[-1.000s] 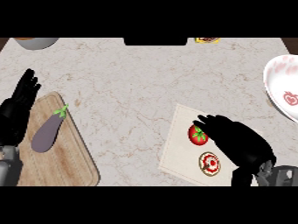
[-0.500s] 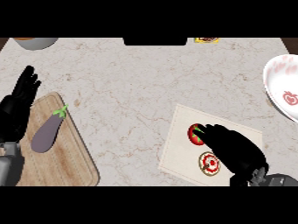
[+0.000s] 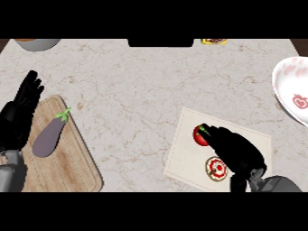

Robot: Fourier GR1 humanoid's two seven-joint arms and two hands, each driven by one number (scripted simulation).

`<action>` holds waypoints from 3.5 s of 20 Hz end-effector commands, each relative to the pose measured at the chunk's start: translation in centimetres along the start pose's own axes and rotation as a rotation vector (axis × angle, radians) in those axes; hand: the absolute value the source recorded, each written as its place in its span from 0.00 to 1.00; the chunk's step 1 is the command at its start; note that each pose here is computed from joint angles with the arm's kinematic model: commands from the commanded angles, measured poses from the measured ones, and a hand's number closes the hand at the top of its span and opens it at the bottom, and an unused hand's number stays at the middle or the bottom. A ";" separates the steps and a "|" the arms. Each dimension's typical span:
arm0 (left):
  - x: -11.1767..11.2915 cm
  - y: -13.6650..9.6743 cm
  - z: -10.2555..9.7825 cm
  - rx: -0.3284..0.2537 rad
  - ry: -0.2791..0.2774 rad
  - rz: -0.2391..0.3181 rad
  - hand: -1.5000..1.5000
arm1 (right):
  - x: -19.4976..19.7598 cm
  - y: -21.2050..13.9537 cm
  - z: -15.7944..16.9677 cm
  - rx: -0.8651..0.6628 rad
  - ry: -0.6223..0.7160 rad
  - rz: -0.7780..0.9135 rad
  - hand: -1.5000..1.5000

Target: Pick the cupcake from the placemat and place it in the bowl

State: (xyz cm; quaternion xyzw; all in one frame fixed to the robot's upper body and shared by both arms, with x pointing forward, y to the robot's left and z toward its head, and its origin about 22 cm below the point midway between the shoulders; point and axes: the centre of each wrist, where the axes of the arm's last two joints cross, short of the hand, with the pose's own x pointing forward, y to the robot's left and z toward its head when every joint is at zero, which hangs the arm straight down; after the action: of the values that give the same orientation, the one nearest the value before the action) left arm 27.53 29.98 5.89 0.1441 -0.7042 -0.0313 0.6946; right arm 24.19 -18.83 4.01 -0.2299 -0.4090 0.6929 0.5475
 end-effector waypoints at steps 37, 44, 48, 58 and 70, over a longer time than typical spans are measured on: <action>0.0 1.5 -0.1 0.033 -0.001 -0.003 0.50 | -6.5 -10.2 11.8 -0.907 0.093 -0.182 1.00; -2.4 2.5 2.5 0.014 -0.012 -0.013 0.50 | -9.9 -13.1 15.9 -0.977 0.183 -0.321 1.00; 0.5 0.9 -0.4 0.014 -0.007 -0.007 0.50 | -13.2 -14.0 15.9 -0.951 0.176 -0.332 1.00; -0.4 -0.1 0.2 -0.009 -0.004 -0.011 0.50 | -20.6 -13.7 8.5 -0.929 0.151 -0.438 1.00; 0.9 0.5 -0.5 -0.041 -0.019 -0.006 0.50 | -28.0 -11.3 5.0 -0.702 0.439 -0.369 1.00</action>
State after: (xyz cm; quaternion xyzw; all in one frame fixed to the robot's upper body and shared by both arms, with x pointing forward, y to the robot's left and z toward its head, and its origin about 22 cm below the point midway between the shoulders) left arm 28.16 29.98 6.09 0.1346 -0.7084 -0.0414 0.6916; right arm 35.53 -44.59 14.37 -0.4370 -0.6192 0.3070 0.5757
